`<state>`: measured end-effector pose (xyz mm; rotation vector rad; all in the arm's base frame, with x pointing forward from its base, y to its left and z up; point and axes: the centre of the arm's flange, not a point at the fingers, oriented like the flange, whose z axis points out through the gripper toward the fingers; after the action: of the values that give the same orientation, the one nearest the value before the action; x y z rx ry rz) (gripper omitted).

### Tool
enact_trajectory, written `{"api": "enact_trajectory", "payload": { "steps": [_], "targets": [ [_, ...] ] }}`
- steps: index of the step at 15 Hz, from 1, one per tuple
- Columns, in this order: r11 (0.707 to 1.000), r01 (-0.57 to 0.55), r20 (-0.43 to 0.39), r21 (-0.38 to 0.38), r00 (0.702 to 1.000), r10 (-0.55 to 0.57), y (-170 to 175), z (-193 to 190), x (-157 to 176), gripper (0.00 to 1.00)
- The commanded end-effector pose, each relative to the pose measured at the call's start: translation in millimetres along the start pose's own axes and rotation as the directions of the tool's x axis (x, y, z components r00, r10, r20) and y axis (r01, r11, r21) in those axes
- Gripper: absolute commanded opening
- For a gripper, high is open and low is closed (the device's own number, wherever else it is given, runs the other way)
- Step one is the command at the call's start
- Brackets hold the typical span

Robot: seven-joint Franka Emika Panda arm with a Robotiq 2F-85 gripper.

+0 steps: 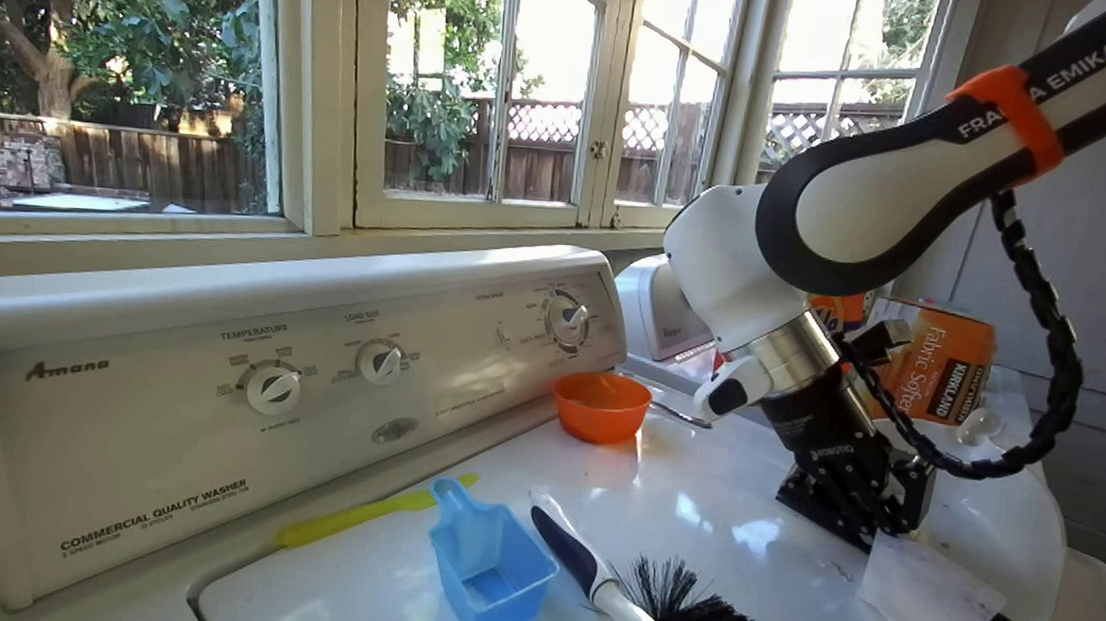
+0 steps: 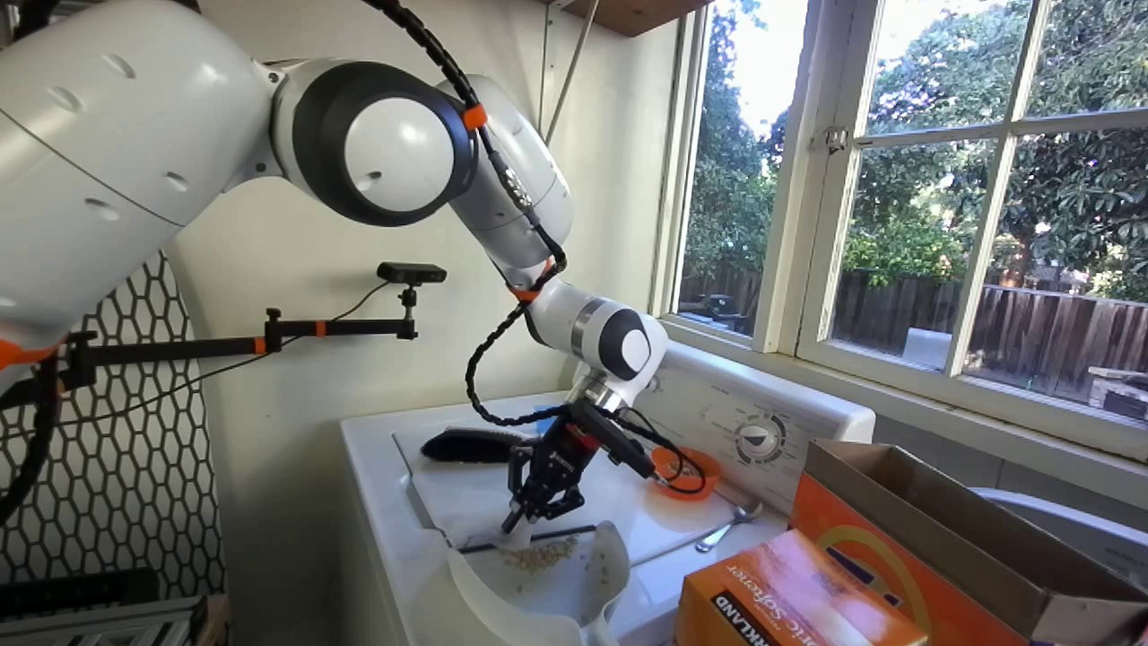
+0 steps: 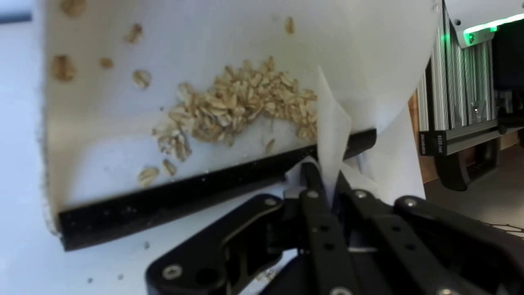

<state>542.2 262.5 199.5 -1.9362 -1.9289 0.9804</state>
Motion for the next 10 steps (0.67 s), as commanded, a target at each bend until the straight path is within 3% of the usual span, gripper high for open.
{"api": "enact_trajectory", "payload": {
  "steps": [1,10],
  "targets": [
    [0.999,-0.035,0.038,-0.025,0.999,0.036,-4,-12,-5,0.03],
    [0.998,0.048,-0.153,-0.038,0.987,-0.053,-17,-44,13,0.03]
  ]
}}
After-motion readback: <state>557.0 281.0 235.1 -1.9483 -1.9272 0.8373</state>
